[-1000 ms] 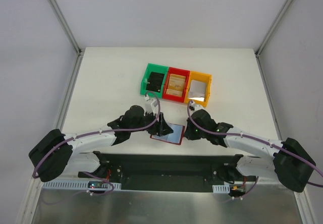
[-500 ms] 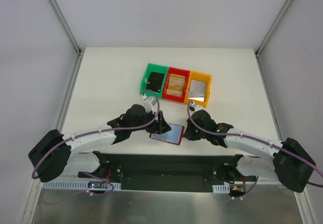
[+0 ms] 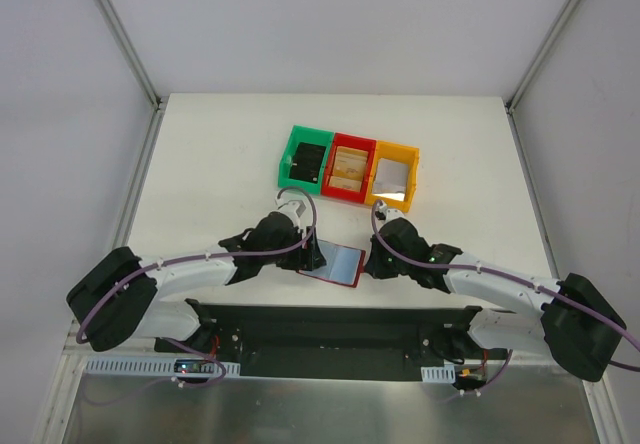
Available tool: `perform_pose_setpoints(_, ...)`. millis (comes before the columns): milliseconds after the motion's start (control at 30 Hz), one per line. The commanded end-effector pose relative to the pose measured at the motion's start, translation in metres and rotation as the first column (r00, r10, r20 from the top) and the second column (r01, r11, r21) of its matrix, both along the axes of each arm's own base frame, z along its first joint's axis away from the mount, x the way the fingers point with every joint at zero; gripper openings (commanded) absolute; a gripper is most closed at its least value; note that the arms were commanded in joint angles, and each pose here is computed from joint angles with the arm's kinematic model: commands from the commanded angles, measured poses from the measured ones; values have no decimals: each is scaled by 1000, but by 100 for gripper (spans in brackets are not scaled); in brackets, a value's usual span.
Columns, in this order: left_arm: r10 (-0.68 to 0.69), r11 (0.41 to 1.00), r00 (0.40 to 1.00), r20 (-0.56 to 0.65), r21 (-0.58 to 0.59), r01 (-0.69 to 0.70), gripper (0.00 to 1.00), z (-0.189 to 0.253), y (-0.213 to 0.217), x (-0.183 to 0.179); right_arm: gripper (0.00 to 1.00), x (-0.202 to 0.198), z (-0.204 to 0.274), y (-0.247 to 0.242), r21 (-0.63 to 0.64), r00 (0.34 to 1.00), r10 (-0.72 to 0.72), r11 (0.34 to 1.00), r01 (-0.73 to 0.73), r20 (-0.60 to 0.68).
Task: Take the credit cards out of the card holder
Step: Remove the credit card from the card holder.
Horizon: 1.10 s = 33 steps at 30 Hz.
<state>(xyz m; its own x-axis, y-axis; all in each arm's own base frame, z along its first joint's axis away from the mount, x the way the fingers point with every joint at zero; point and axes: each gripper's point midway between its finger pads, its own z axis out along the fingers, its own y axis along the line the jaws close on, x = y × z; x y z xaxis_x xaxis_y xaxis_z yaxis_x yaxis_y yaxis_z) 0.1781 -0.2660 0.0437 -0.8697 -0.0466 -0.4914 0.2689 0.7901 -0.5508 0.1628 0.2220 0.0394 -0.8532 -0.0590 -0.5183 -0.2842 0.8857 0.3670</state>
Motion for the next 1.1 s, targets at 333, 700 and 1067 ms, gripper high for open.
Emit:
perform_pose_setpoints(333, -1, 1000, 1000, 5, -17, 1, 67, 3, -3, 3, 0, 1, 6, 4, 29, 1000, 11, 1000, -11, 14)
perform_pose_setpoints(700, 53, 998, 994, 92, -42, -49, 67, 23, 6, 12, 0, 0, 5, 4, 30, 1000, 10, 999, -10, 14)
perform_pose_setpoints(1067, -15, 999, 1000, 27, -44, 16, 65, 10, -7, 4, 0, 0, 5, 5, 34, 1000, 9, 999, -10, 12)
